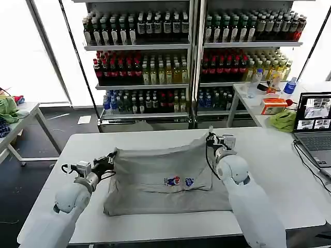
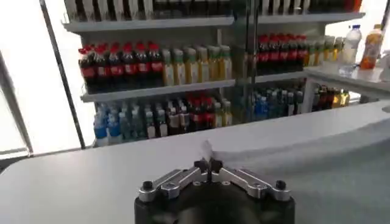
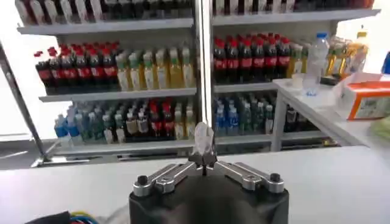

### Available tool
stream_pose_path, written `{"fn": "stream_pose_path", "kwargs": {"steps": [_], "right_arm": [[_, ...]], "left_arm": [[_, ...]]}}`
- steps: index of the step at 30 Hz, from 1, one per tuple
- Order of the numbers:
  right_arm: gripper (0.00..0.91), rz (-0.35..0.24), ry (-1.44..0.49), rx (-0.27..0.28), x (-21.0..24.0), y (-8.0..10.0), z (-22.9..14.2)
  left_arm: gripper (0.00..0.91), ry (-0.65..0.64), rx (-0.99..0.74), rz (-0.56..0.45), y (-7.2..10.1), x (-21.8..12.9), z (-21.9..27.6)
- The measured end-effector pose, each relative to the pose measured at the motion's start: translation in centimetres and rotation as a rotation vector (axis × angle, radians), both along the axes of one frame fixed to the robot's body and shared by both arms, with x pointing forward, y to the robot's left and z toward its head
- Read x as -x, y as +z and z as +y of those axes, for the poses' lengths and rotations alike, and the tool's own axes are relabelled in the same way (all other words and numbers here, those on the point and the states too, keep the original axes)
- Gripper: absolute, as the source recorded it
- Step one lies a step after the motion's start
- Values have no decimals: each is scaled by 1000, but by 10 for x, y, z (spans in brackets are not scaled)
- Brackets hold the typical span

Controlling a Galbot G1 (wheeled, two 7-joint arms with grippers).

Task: Fold and organize the clothes.

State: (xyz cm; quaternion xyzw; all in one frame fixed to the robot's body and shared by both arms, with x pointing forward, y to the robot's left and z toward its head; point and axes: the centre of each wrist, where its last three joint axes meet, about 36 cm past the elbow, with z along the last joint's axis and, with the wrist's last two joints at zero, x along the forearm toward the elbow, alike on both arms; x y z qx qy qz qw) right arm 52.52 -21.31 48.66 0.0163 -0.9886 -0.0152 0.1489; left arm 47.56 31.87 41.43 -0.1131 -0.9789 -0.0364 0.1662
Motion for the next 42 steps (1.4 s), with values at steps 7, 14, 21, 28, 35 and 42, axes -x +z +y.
{"fn": "stream_pose_path", "kwargs": {"steps": [7, 14, 21, 28, 35, 42], "right_arm": [[0, -15, -12, -12, 48, -2, -6], [0, 15, -42, -14, 93, -16, -10], [0, 86, -88, 1, 126, -38, -16], [0, 157, -125, 30, 148, -65, -16], [0, 212, -144, 54, 158, -92, -14], [907, 222, -157, 73, 162, -103, -15]], "left_arm": [[0, -14, 6, -21, 7, 30, -5], [0, -32, 11, -18, 7, 60, -12], [0, -45, 8, 1, 2, 85, -17], [0, -64, 6, 33, -10, 100, -24], [907, -66, -6, 44, -19, 102, -21], [907, -49, -15, 39, -22, 101, -21]]}}
